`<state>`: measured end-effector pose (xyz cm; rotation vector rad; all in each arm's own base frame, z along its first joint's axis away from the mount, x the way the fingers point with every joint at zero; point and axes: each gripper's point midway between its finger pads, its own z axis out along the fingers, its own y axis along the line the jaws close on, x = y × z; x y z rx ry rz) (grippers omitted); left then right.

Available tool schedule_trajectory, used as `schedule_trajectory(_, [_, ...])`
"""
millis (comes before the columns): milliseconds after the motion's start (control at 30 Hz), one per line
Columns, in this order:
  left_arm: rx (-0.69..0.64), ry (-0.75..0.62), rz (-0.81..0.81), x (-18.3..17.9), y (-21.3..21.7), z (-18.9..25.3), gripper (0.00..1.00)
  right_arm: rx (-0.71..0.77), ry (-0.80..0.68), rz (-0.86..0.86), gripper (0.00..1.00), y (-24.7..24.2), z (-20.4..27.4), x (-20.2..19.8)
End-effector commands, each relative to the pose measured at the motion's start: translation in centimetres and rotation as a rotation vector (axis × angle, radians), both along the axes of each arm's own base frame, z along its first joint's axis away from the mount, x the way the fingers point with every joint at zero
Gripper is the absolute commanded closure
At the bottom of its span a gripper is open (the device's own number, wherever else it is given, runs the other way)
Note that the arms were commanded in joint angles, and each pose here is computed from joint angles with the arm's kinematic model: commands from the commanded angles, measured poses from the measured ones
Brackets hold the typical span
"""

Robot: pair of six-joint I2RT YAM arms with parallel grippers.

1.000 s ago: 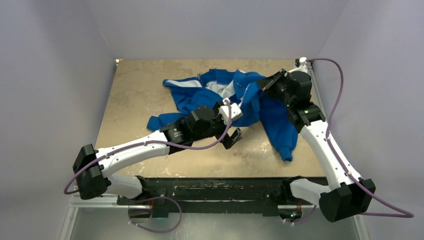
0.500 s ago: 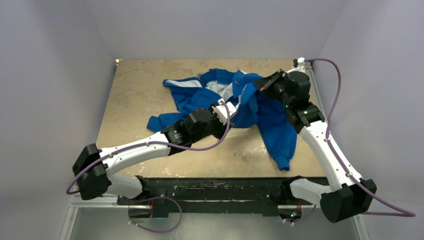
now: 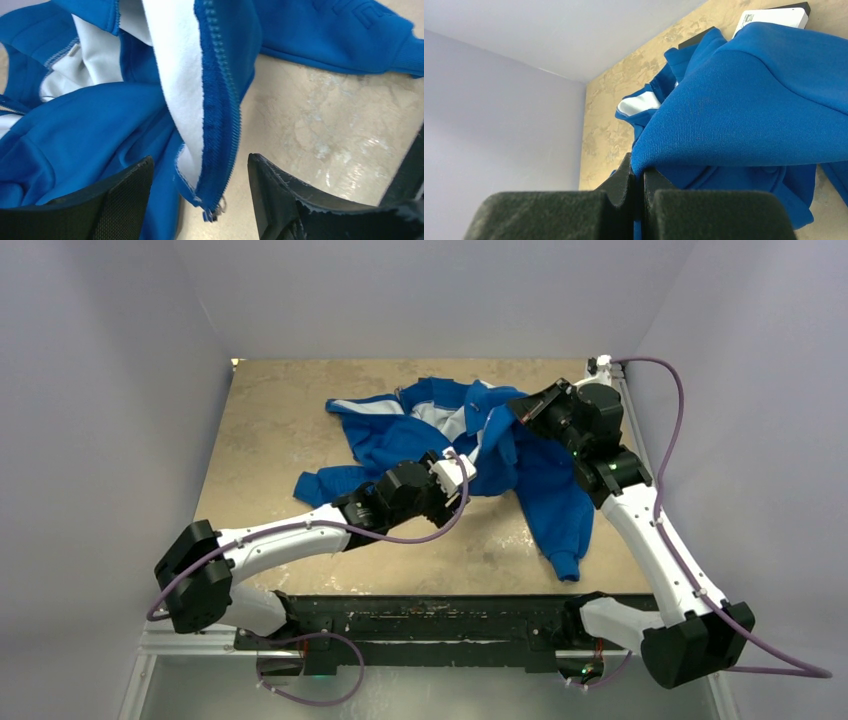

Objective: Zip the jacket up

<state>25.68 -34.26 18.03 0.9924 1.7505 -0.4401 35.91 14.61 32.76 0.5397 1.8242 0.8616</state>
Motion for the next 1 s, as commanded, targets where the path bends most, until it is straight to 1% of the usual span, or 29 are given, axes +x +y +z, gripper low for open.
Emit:
schedule_trajectory(0, [0.006,-0.116,0.058,2.4,0.3,1.1,0.37,0.040,-0.149,0.034,1.00,0.3,5.6,-1.2])
schedule_trajectory(67, [0.049,-0.176,0.120,3.5,1.5,1.2,0.49,0.035,-0.139,0.032,1.00,0.3,5.3,-1.3])
schedule_trajectory(133, [0.064,-0.207,0.143,4.1,2.1,1.7,0.61,0.030,-0.127,0.044,1.00,0.4,4.8,-1.5])
schedule_trajectory(200, [0.069,-0.207,0.134,4.2,2.3,2.2,0.69,0.021,-0.107,0.069,1.00,0.8,4.0,-1.7])
schedule_trajectory(267, [0.038,-0.180,0.108,4.1,2.1,3.0,0.76,0.010,-0.100,0.078,1.00,0.9,3.4,-1.6])
schedule_trajectory(367, [0.004,-0.120,-0.019,2.8,1.0,4.1,0.97,-0.027,-0.084,0.078,1.00,0.6,2.4,-1.7])
schedule_trajectory(400, [0.010,-0.090,-0.061,2.2,0.9,4.3,1.00,-0.053,-0.073,0.067,1.00,0.3,1.8,-1.6])
schedule_trajectory(467, [0.003,-0.032,-0.147,0.5,0.6,5.1,1.00,-0.114,-0.057,0.044,1.00,-0.5,0.8,-1.7])
schedule_trajectory(533, [-0.016,-0.008,-0.194,-0.9,0.8,6.5,1.00,-0.183,-0.029,0.015,1.00,-1.6,-0.6,-1.9])
schedule_trajectory(600, [-0.028,0.015,-0.191,-1.6,1.5,7.3,1.00,-0.232,-0.011,0.021,1.00,-2.1,-2.0,-2.5])
schedule_trajectory(733, [-0.087,0.065,-0.154,-2.7,2.5,9.1,1.00,-0.269,0.039,0.018,1.00,-2.8,-5.5,-3.7])
schedule_trajectory(833, [-0.152,0.116,-0.174,-3.9,2.3,11.0,1.00,-0.312,0.096,-0.012,1.00,-3.8,-8.4,-4.1])
schedule_trajectory(900, [-0.205,0.179,-0.183,-4.8,1.9,12.1,1.00,-0.338,0.119,-0.010,1.00,-4.1,-9.9,-4.3])
schedule_trajectory(933, [-0.225,0.198,-0.181,-5.0,1.7,12.6,1.00,-0.354,0.132,0.007,0.99,-4.1,-10.7,-4.5])
schedule_trajectory(967, [-0.243,0.216,-0.185,-5.3,1.5,13.0,1.00,-0.369,0.140,0.028,0.95,-3.9,-11.1,-4.7])
